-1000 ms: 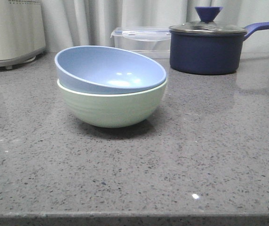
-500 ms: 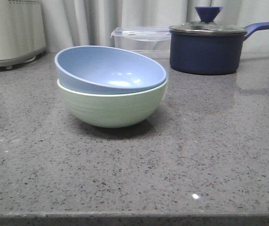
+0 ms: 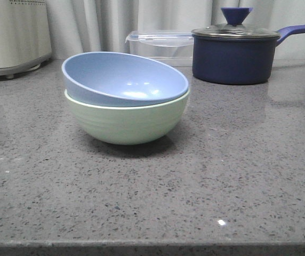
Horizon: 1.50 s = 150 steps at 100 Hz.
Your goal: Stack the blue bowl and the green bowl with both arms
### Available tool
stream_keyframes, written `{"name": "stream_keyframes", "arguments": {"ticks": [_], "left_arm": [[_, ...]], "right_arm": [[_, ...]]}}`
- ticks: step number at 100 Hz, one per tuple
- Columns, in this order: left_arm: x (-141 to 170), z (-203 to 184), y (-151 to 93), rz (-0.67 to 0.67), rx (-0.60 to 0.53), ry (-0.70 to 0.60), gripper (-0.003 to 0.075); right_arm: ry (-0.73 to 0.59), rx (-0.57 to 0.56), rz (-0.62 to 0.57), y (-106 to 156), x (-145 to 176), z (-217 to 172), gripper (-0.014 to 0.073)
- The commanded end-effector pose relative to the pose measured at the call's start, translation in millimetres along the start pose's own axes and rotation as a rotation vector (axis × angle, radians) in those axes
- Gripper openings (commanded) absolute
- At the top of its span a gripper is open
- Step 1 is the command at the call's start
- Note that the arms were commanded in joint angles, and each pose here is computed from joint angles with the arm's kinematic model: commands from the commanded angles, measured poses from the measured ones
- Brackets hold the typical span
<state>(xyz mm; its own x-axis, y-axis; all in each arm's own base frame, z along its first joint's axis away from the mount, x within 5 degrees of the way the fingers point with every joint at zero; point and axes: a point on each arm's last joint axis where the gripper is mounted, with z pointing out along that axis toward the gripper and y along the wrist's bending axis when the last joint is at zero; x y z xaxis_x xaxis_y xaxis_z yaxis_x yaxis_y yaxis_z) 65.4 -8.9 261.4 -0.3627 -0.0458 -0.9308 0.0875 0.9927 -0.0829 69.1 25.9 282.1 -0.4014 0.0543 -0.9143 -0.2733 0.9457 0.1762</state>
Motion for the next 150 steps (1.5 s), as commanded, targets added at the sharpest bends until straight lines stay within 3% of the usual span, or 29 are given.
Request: {"name": "stream_keyframes", "arguments": {"ticks": [1, 29, 55, 150], "left_arm": [[-4, -1, 1, -0.001, -0.006, -0.125, -0.002], [36, 7, 6, 0.002, -0.019, -0.302, -0.002], [72, 16, 10, 0.001, -0.021, -0.312, -0.002], [72, 16, 10, 0.001, -0.021, -0.31, -0.002]], "right_arm": [[-0.094, -0.001, -0.014, 1, -14, -3, -0.0067], [-0.094, -0.001, -0.014, 1, -14, -3, -0.0067], [-0.094, -0.001, -0.014, 1, -14, -3, -0.0067], [-0.091, 0.0, -0.014, 1, -13, -3, -0.0067]]}}
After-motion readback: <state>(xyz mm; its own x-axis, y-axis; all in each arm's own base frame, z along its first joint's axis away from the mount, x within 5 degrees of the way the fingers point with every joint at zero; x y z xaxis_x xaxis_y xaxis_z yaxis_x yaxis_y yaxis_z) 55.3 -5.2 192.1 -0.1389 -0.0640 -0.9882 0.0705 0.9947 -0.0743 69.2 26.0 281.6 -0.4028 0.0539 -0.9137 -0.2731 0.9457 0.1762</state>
